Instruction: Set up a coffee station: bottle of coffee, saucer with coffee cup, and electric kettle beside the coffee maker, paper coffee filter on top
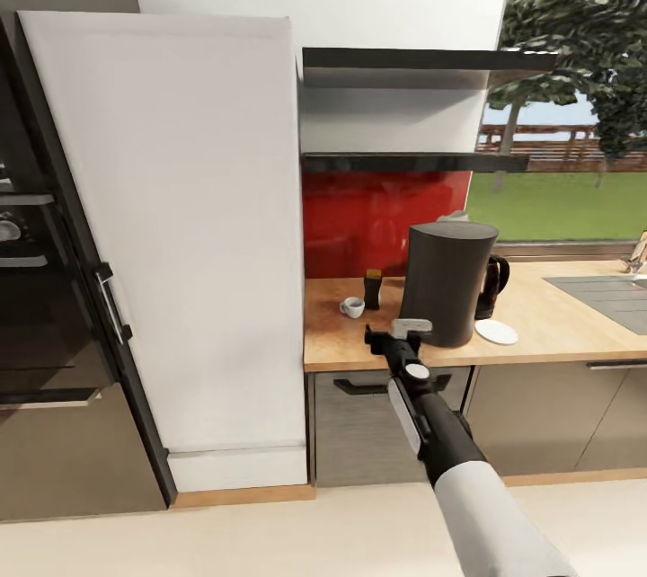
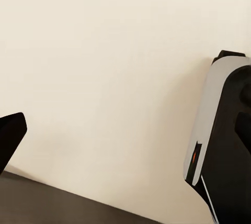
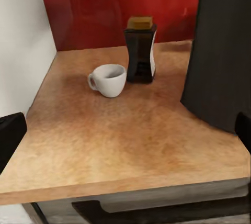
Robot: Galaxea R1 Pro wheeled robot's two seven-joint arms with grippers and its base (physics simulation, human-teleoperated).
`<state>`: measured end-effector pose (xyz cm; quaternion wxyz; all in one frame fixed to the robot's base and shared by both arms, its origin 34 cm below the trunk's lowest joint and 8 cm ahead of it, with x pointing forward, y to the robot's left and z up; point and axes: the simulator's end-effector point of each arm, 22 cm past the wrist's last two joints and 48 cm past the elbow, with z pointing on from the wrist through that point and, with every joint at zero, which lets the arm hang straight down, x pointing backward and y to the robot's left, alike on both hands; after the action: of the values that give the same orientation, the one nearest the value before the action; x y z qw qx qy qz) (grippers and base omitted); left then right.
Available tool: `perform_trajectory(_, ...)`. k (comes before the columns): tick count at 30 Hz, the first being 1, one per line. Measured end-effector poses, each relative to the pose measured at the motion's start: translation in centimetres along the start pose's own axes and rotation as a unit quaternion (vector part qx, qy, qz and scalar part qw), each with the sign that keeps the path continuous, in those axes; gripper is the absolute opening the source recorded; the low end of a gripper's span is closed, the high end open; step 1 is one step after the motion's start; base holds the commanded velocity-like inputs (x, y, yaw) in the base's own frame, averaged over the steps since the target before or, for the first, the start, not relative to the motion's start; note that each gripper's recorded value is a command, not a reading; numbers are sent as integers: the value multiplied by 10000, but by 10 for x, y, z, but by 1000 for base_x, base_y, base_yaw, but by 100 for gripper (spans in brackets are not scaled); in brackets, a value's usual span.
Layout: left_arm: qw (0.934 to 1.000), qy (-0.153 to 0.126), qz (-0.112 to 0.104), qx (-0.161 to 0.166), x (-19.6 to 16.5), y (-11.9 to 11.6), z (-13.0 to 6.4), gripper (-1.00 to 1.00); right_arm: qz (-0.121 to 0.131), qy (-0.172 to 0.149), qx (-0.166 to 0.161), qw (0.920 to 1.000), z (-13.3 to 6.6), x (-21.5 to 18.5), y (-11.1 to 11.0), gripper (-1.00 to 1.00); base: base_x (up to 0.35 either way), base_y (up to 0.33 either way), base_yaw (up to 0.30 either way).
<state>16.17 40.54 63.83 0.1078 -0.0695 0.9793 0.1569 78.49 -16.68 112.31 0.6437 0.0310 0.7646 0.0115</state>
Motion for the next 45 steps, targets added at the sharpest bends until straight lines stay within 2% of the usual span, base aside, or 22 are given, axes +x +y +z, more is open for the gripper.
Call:
perform_trajectory(2, 10000, 4, 1, -2, 0, 1, 0, 100, -112, 488, 2, 9987, 3, 7, 1, 100, 0, 0, 0)
perform_trajectory(4, 10000, 6, 1, -2, 1, 1, 0, 100, -159, 708, 14, 9974, 3, 8, 0, 100, 3, 0, 0)
perform_trajectory(6, 10000, 14, 2, -3, 1, 1, 0, 100, -116, 444, 29, 9989, -1, -29, -2, 100, 63, 0, 0)
perform_trajectory(9, 10000, 24, 4, -1, 3, 1, 0, 100, -97, 318, 38, 9994, -4, -44, -3, 100, 198, 0, 0)
perform_trajectory(14, 10000, 32, 4, 4, 4, 0, -1, 100, -114, 409, 39, 9991, -3, -36, -3, 100, 298, 75, 0)
perform_trajectory(22, 10000, 57, 12, -4, 6, 1, -1, 100, -179, 857, 35, 9962, 1, 7, -2, 100, 295, 203, 0)
perform_trajectory(35, 10000, 81, 17, 2, 9, 1, -1, 100, -214, 1028, 39, 9945, 2, 23, -2, 100, 214, 176, -10)
perform_trajectory(45, 10000, 82, 15, 7, 9, 0, -1, 100, -210, 1031, 47, 9944, 1, 23, -3, 100, 64, 5, -218)
